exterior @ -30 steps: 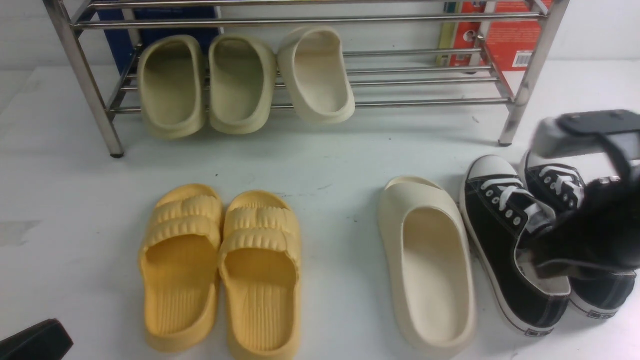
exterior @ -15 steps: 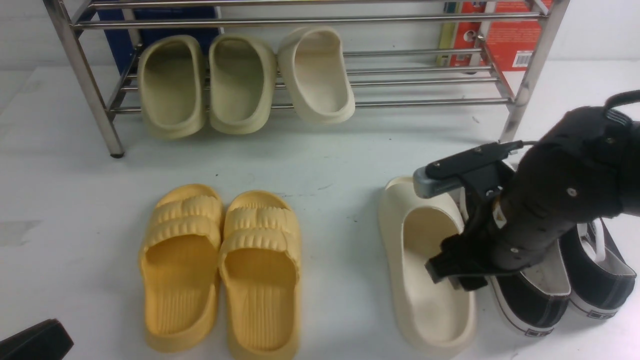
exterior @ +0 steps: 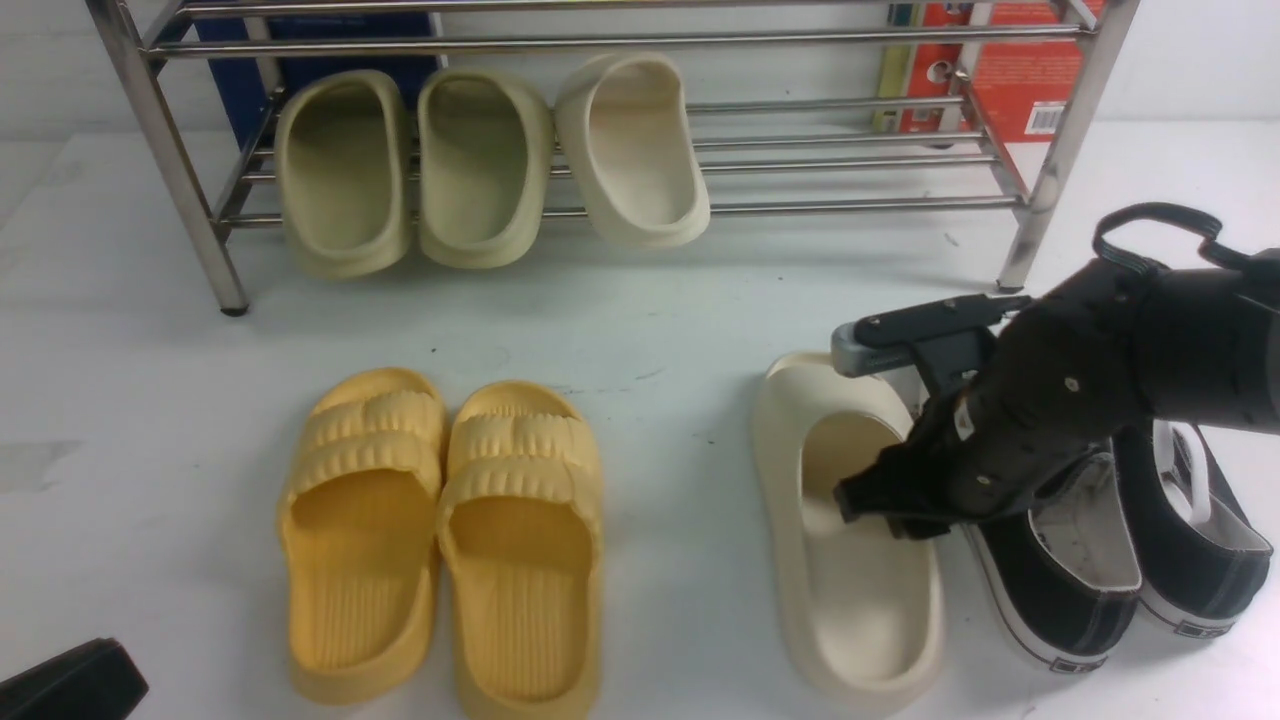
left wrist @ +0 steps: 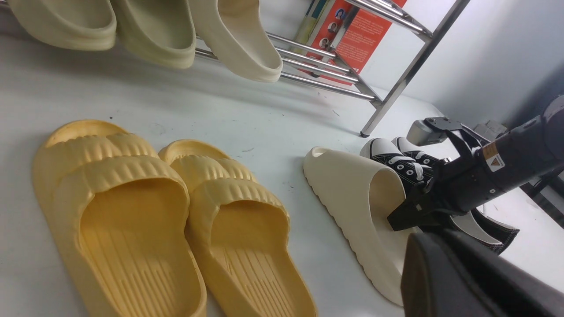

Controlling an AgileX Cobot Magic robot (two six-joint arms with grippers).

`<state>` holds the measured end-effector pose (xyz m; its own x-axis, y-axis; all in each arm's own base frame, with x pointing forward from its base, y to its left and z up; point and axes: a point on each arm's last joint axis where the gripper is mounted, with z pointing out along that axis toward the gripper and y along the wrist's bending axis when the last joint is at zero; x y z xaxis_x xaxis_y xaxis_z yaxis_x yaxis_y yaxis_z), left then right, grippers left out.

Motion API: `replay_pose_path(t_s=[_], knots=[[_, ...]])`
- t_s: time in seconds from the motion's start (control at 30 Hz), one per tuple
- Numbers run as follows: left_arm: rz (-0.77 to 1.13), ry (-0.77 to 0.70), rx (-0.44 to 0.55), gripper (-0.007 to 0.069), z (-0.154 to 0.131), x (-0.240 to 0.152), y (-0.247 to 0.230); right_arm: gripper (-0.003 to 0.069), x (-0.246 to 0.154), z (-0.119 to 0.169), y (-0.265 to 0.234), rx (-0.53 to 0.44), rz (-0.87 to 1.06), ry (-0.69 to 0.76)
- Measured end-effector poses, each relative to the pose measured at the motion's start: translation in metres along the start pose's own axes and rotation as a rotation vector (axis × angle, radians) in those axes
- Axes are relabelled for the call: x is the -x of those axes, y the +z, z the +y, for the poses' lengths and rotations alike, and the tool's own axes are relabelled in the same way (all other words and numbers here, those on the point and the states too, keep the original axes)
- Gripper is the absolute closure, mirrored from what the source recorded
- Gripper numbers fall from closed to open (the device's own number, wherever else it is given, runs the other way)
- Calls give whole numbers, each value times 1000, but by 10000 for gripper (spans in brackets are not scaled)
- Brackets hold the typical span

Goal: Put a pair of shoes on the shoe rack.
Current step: Use the right arm to grab the shoe closest to it, then use the right arm to put a shoe into the shoe rack

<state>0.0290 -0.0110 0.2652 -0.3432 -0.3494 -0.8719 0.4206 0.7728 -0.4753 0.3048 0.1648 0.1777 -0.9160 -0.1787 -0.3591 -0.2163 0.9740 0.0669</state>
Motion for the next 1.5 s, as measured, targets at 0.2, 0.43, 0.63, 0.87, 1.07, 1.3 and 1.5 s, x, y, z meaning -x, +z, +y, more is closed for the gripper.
replay_pose_path(t_s=[0.2, 0.43, 0.63, 0.87, 1.07, 1.3, 1.5], knots=[[0, 0, 0, 587, 0, 0, 0, 494, 0, 0, 3, 1, 2, 12], [0, 0, 0, 586, 0, 0, 0, 536, -4, -1, -18, 2, 33, 32], [-9, -3, 16, 586, 0, 0, 0, 537, 14, 2, -81, 40, -90, 39], [-113, -30, 208, 582, 6, 3, -2, 537, 56, 3, -97, 50, -237, 43], [-227, -57, 417, 575, 12, 6, -6, 537, 107, -17, -69, 19, -268, 114], [-246, -61, 452, 571, 13, 6, -7, 537, 149, -31, -43, 11, -310, 162], [-246, -62, 453, 565, 13, 6, -7, 537, 176, -43, -24, 18, -346, 205]])
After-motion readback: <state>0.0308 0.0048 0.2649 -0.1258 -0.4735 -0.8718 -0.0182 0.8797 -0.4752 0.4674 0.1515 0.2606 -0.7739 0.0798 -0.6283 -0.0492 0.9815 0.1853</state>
